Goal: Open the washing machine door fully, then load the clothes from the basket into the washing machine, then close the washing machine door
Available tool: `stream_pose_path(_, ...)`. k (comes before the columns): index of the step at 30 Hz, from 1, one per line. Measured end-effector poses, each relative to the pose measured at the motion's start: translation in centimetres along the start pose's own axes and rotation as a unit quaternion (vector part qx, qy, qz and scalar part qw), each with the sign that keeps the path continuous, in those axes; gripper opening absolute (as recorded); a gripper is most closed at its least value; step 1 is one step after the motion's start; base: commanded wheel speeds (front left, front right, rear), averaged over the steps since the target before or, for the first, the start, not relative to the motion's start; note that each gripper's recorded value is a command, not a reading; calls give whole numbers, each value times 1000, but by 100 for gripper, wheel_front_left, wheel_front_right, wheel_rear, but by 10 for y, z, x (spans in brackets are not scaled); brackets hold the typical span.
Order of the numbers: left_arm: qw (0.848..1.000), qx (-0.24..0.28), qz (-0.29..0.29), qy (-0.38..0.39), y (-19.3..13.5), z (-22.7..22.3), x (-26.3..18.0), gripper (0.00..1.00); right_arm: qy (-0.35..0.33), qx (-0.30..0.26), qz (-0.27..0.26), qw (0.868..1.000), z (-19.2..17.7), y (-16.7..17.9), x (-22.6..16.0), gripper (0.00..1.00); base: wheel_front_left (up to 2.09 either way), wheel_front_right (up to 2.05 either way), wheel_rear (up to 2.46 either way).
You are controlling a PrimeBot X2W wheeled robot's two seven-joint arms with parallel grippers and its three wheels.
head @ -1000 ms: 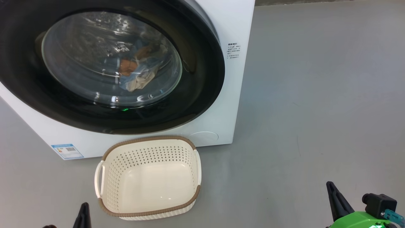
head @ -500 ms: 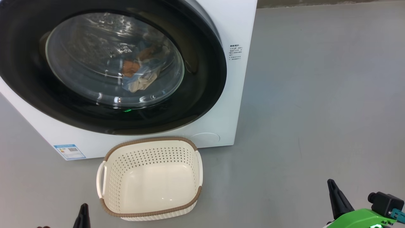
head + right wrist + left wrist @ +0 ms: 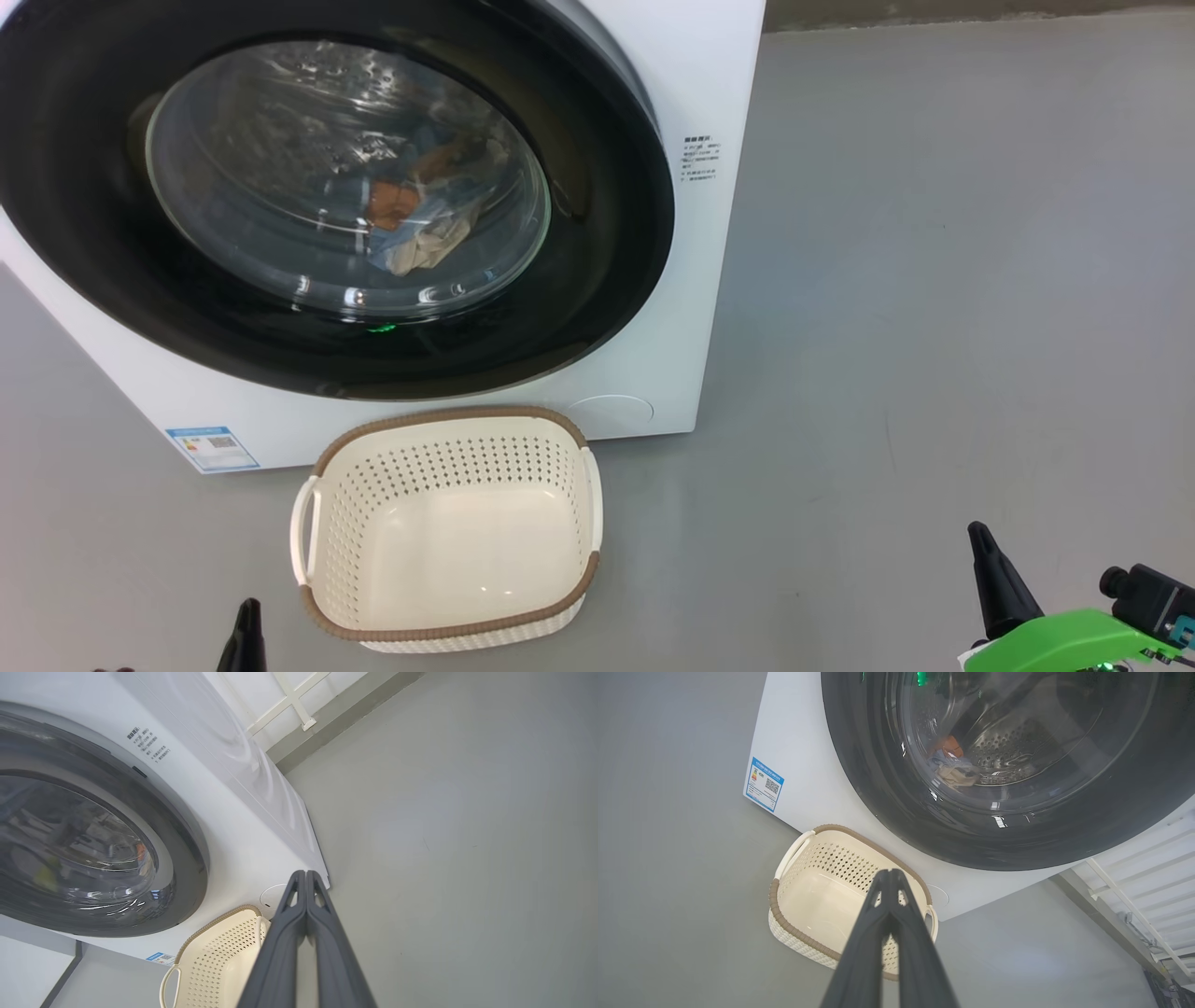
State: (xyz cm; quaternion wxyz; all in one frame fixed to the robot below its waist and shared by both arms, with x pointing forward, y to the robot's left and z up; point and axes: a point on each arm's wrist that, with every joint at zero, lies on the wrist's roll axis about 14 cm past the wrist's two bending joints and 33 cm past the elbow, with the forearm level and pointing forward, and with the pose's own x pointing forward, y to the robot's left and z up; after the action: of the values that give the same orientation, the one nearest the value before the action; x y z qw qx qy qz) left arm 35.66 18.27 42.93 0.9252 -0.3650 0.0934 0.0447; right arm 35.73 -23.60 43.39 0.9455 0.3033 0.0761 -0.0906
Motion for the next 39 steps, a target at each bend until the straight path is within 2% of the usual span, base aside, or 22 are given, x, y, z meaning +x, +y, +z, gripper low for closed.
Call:
stream_pose_path(19,996,-94,0,-2,-3,8,2,0,-2,106,3,994,6,7,2,0,0,0,0)
stream_pose_path(39,982,-190,-8,-4,-8,17,4,0,2,221,19,975,8,21,4,0,0,0,0)
